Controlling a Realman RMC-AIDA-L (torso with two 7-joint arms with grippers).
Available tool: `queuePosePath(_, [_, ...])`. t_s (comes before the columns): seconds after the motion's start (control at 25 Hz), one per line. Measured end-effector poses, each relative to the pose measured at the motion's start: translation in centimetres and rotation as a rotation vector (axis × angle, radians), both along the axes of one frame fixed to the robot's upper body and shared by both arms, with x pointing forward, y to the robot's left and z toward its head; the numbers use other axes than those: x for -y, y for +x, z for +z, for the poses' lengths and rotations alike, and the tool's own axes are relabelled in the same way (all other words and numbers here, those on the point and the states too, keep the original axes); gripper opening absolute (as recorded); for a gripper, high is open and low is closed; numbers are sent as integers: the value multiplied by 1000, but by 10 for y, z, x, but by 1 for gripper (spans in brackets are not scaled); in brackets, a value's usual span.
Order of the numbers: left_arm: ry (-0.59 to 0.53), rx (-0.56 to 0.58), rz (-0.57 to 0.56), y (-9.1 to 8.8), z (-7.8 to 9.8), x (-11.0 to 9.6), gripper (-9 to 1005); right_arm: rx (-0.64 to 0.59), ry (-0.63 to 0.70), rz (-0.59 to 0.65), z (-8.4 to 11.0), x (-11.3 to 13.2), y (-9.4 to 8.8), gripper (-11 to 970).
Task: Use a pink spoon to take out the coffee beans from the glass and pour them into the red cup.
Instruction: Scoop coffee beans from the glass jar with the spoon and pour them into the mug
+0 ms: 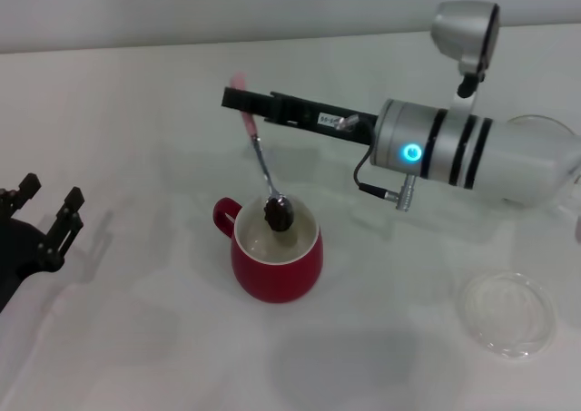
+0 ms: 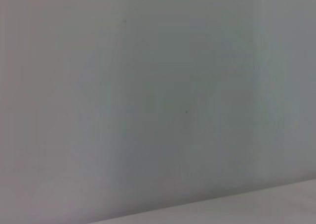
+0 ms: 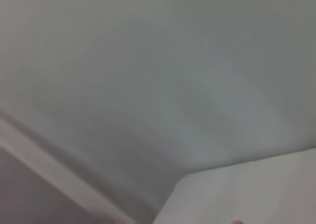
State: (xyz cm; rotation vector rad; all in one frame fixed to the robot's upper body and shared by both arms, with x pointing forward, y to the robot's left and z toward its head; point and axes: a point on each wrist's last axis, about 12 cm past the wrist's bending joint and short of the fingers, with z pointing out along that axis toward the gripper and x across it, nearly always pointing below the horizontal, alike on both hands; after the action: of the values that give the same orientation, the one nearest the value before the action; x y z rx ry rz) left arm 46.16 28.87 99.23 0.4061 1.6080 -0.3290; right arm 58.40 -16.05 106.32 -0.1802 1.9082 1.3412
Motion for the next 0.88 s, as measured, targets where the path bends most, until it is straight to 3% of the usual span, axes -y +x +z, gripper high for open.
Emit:
queuePosePath(0.32, [1,0,-4,3,1,2,564,157,-98,110,8,-15,3,158])
queuePosePath(0.72, [2,0,-4,4,1,2,564,316,-192,172,13,-11,7,158])
queuePosePath(0.88, [2,1,-3,4,1,2,565,293,-164,133,12,-6,7,158])
